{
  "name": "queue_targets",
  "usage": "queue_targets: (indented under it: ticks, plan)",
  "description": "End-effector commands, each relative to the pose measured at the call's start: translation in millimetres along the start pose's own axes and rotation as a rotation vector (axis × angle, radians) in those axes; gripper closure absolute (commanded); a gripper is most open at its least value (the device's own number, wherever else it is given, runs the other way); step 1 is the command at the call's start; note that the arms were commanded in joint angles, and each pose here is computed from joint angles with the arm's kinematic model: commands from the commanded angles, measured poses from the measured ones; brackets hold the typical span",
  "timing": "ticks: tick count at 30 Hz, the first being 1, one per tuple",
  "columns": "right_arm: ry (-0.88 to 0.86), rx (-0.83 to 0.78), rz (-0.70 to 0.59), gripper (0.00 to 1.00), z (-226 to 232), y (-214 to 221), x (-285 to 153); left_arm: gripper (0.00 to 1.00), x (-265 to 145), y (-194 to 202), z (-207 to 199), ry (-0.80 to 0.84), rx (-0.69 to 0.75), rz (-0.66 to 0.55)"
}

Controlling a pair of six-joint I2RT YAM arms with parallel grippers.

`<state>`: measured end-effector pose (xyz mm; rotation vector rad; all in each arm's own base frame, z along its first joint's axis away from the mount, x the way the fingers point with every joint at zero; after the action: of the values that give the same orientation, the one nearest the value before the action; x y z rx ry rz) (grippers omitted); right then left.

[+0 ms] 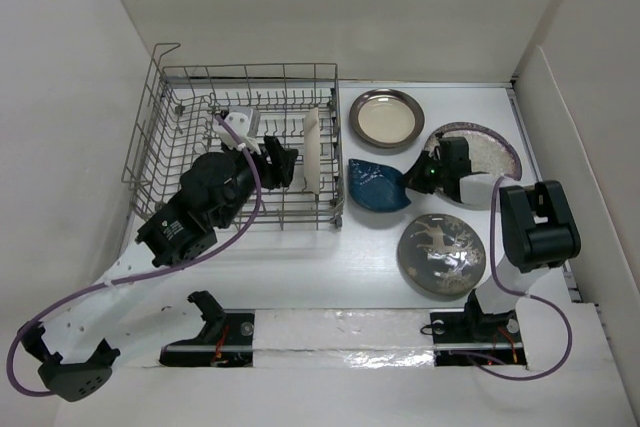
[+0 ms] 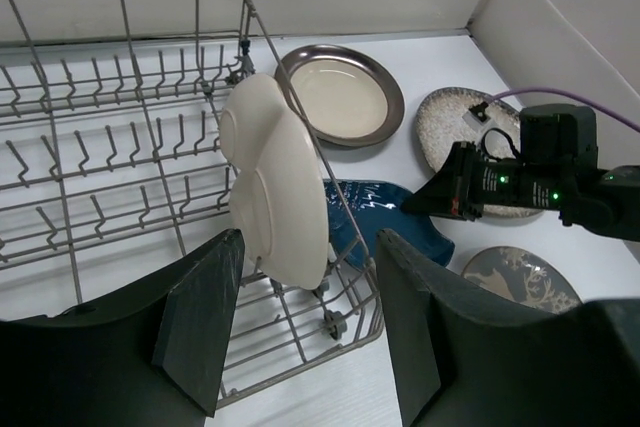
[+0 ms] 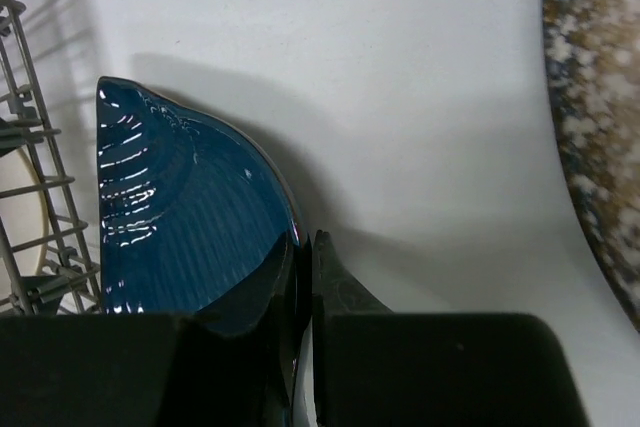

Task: Load the plates into the dish rack

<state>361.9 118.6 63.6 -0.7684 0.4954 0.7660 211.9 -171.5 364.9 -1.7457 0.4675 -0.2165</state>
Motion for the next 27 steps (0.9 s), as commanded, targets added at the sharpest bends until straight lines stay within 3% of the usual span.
queue_targets:
  ticks: [1,8,11,14,15,17,18,20,22,23,24,27]
  plan:
    - [0.031,-0.033,-0.066,1.00,4.2,-12.4,-21.2,0.48,-0.5,-22.0,-13.2,0.066,-0.058,-0.064]
    - [-0.004,-0.067,-0.255,1.00,29.7,-37.4,-89.2,0.51,3.6,-38.3,-38.2,0.191,-0.066,-0.054]
    - [0.008,-0.086,-0.367,1.00,39.8,-48.6,-131.7,0.52,12.7,-31.3,-64.2,0.338,-0.059,0.005]
    - [-0.061,-0.118,-0.474,1.00,67.3,-62.9,-173.7,0.64,23.5,-22.4,-85.6,0.423,-0.062,0.063]
    - [-0.092,-0.126,-0.489,1.00,76.6,-65.0,-183.3,0.75,31.7,-16.1,-89.4,0.413,-0.057,0.085]
    - [-0.165,-0.147,-0.565,1.00,102.5,-77.6,-212.2,0.87,36.5,-18.8,-97.7,0.416,-0.058,0.096]
    - [-0.204,-0.145,-0.588,1.00,113.4,-82.4,-221.6,1.00,42.4,-11.6,-104.5,0.441,-0.065,0.133]
    - [-0.271,-0.155,-0.641,1.00,135.1,-94.4,-241.2,1.00,47.3,-15.1,-112.1,0.464,-0.082,0.136]
    - [-0.334,-0.160,-0.660,1.00,151.5,-102.4,-250.2,0.87,56.4,-15.3,-117.2,0.461,-0.096,0.146]
    - [-0.342,-0.157,-0.651,1.00,154.7,-106.6,-247.4,0.76,59.9,-13.9,-117.2,0.450,-0.099,0.152]
    - [-0.382,-0.162,-0.663,1.00,166.0,-111.7,-255.0,0.59,66.8,-10.2,-117.1,0.431,-0.097,0.161]
    - [-0.451,-0.162,-0.681,1.00,182.2,-120.2,-262.9,0.44,82.9,-1.5,-118.3,0.392,-0.090,0.191]
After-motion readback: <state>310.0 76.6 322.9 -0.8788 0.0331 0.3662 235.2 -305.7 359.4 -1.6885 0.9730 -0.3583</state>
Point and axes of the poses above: each gripper's point midway between its finger pads, its own x axis out along the fingers, its own z axis along the line the jaws close on, y = z × x, the point moved 4 cm from there along -x, back along the fingers, and after that the axes turned 2 degrees about x, right-handed, at the moved point
